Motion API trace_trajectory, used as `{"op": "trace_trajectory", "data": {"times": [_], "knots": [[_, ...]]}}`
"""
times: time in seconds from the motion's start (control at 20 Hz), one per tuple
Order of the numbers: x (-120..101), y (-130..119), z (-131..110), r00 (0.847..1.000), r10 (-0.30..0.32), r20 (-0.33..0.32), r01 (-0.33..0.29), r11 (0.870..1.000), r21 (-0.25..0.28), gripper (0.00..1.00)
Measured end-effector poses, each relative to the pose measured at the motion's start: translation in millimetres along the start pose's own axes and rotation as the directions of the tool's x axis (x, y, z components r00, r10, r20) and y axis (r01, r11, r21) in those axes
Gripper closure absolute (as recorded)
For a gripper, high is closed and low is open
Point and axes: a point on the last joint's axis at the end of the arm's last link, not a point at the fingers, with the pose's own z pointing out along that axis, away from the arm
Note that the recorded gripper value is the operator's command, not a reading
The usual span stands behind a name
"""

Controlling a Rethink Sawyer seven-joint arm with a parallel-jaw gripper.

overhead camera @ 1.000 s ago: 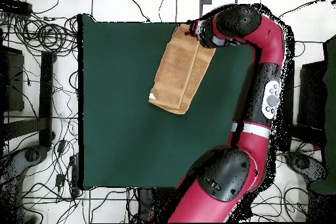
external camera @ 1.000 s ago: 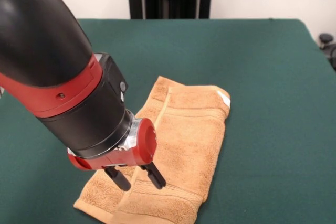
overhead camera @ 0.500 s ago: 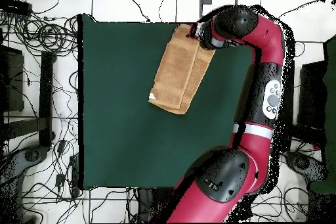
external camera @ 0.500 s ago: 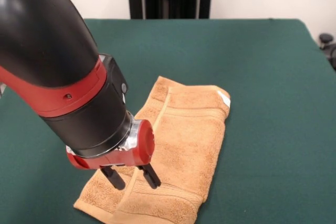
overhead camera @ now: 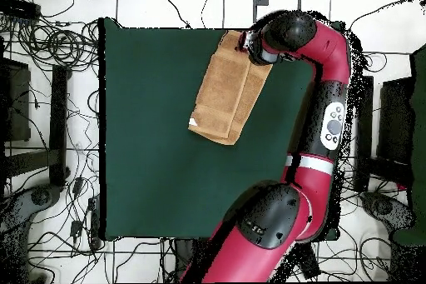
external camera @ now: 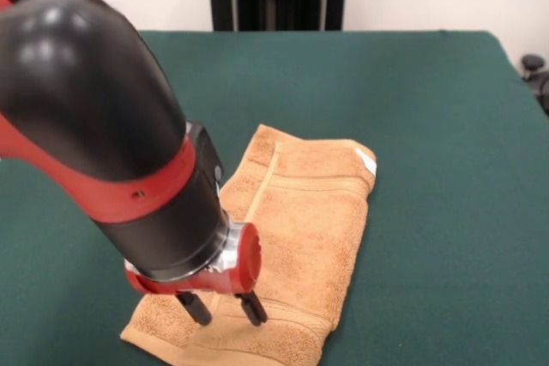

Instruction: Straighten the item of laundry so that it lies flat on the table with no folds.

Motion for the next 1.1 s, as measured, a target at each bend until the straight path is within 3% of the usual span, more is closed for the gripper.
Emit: {"op": "trace_trajectory", "data": {"times": [0.15, 0.7, 1.1], "knots": [[9, -5, 25, 1.0, 0.014, -0.028, -0.014, 1.0, -0.015, 0.0], [7, -5, 24, 0.999, 0.042, -0.018, -0.044, 0.995, -0.093, 0.0], [10, 9, 25, 0.998, 0.053, -0.033, -0.058, 0.981, -0.186, 0.0]]}}
